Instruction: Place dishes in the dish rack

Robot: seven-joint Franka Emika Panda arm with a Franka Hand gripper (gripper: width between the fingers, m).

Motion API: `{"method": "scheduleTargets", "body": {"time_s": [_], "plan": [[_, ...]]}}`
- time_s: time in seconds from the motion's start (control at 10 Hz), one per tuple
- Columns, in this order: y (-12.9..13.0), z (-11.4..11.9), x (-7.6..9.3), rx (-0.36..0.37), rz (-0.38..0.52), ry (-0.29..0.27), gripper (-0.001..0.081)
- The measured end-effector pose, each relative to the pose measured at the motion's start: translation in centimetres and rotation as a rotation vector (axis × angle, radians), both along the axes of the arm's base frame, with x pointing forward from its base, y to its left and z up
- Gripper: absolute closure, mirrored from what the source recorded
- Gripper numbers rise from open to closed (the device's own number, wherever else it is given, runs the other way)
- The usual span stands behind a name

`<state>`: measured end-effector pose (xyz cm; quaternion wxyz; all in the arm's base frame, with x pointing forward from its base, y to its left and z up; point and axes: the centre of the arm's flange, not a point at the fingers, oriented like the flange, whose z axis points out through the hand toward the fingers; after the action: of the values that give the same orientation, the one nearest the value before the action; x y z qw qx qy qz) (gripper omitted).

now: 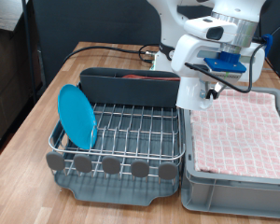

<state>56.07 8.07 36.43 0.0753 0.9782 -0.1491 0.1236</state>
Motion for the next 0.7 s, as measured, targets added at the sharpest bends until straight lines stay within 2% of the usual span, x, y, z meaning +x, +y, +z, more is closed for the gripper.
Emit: {"method": "scheduleTargets", "body": {"time_s": [0.3,0.7], "plan": [[-0.7,0.3,0.3,0.02,-0.059,-0.012,0.0735],[-2.0,1.4,3.1,0.031,-0.081,-0.03,0.0735]]}}
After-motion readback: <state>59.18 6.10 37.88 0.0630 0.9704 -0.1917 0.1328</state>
